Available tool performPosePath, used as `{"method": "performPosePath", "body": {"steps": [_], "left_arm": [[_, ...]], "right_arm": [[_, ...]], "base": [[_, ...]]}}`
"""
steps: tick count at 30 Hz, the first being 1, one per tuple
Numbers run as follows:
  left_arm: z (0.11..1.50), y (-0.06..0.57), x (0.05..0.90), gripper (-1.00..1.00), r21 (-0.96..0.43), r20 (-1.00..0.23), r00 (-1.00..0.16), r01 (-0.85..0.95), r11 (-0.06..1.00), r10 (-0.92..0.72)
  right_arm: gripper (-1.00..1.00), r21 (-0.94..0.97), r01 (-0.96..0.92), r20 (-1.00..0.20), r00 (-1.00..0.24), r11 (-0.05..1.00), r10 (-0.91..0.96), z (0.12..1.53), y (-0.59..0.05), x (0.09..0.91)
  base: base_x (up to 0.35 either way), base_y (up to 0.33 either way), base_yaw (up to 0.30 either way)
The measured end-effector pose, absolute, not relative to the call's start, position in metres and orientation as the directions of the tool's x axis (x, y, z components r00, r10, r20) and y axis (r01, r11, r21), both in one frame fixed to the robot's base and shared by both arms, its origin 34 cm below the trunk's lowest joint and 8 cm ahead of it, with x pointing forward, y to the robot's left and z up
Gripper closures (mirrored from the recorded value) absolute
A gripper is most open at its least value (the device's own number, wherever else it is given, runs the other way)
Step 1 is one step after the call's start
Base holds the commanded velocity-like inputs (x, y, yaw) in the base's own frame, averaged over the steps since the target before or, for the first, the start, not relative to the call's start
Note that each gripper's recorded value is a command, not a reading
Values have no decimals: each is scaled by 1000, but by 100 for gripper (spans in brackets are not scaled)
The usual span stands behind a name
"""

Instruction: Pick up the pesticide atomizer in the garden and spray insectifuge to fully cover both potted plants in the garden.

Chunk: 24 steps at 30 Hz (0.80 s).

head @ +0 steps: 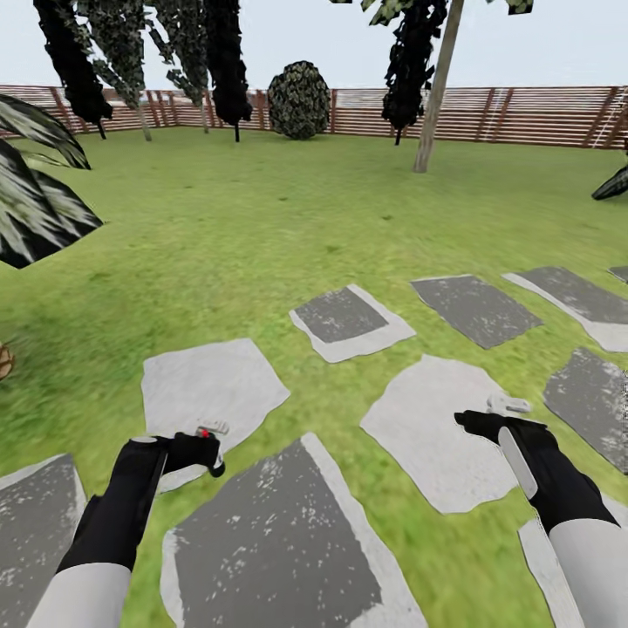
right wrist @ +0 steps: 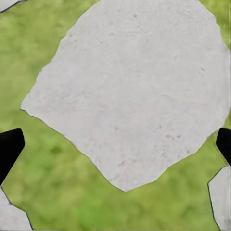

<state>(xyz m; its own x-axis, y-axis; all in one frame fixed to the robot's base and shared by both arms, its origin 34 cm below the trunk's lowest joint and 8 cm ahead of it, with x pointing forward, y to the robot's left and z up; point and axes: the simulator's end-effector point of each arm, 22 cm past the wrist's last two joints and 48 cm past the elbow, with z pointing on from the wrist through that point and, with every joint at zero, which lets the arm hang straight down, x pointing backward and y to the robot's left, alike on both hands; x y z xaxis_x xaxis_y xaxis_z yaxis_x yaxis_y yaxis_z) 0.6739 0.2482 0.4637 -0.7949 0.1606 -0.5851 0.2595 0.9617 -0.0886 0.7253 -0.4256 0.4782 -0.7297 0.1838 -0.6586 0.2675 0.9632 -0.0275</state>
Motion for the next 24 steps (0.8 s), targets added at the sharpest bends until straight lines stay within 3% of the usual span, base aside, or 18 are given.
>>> {"method": "performPosePath", "body": {"steps": [24], "left_arm": [[477,247,677,100,-81,-603,-780,266,961,165]], "right_arm": [[-100,-19,268,-675,-715,963,185,492,-425,728]], "base": [[306,-211,-222]]}}
